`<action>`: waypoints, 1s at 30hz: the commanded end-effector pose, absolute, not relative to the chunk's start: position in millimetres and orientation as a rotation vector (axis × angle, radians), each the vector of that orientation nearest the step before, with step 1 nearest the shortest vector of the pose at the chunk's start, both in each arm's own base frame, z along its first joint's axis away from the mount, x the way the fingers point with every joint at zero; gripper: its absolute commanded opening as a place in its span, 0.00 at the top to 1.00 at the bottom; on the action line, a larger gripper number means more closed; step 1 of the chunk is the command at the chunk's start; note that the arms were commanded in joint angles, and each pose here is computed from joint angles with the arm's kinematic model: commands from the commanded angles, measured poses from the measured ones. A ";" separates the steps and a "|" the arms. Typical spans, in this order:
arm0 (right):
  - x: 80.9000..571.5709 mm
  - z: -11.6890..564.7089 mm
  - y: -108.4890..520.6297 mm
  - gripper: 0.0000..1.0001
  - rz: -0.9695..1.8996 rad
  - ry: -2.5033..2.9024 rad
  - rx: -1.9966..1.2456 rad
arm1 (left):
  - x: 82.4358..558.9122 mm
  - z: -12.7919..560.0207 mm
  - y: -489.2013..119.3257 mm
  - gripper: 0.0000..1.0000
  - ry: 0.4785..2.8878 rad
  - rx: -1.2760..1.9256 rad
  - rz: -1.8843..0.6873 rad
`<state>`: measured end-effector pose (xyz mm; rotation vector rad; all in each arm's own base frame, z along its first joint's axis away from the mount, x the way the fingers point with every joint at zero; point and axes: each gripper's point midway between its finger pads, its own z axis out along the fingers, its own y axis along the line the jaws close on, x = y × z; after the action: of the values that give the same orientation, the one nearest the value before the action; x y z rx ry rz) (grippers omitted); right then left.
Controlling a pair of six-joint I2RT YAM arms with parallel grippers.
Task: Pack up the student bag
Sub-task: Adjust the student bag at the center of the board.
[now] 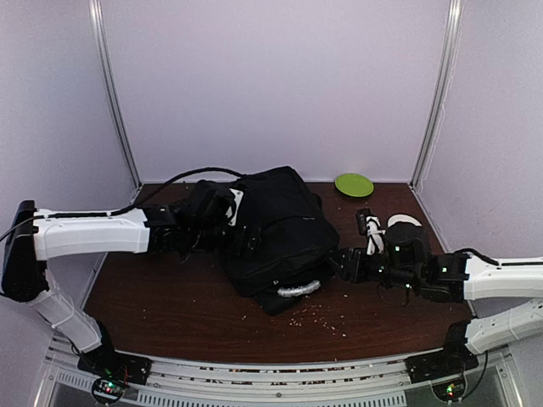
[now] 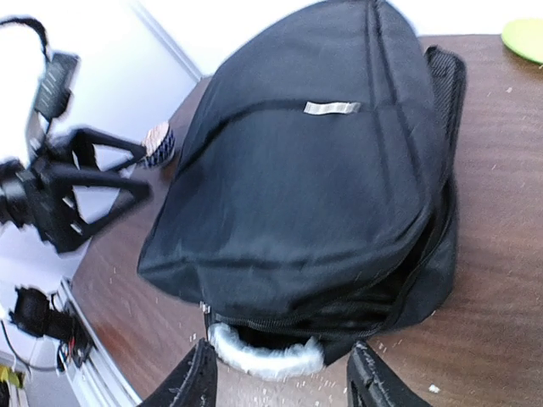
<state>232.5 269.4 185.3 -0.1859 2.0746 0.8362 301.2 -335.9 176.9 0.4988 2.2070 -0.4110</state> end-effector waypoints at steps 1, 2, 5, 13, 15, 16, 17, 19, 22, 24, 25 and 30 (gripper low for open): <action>219.7 166.4 279.6 0.49 0.840 2.074 -0.224 | 270.5 177.7 -309.7 0.02 2.223 0.446 -0.457; 217.0 165.5 283.2 0.49 0.861 2.068 -0.224 | 263.0 173.6 -301.6 0.02 2.228 0.437 -0.449; 210.5 159.6 292.9 0.49 0.894 2.061 -0.243 | 244.8 158.0 -280.3 0.02 2.220 0.462 -0.397; 206.2 146.2 315.3 0.50 0.872 2.064 -0.330 | 229.5 153.6 -281.6 0.08 1.976 0.921 -0.165; 206.8 142.6 317.2 0.50 0.861 2.069 -0.335 | 233.6 158.0 -286.3 0.11 1.919 0.977 -0.120; 207.2 142.3 318.0 0.50 0.860 2.068 -0.334 | 235.0 160.4 -290.2 0.14 1.883 1.011 -0.108; 207.0 141.5 319.0 0.50 0.858 2.068 -0.336 | 234.7 161.2 -294.7 0.16 1.845 1.052 -0.108; 206.7 141.5 320.4 0.51 0.858 2.065 -0.338 | 232.6 163.2 -306.0 0.23 1.766 1.117 -0.131; 205.3 142.0 320.9 0.51 0.855 2.061 -0.343 | 228.7 161.3 -323.0 0.25 1.713 1.215 -0.163; 204.8 142.3 320.0 0.51 0.852 2.058 -0.346 | 227.2 155.3 -332.1 0.23 1.697 1.276 -0.170; 204.2 142.0 319.5 0.51 0.850 2.058 -0.350 | 225.8 152.4 -337.3 0.21 1.690 1.304 -0.184; 202.8 140.7 315.3 0.51 0.842 2.057 -0.354 | 234.4 133.6 -349.4 0.20 1.690 1.362 -0.136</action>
<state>200.1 315.5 128.2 -0.3637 2.1040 0.8432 226.1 -325.2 121.6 1.3247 1.7932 -0.1291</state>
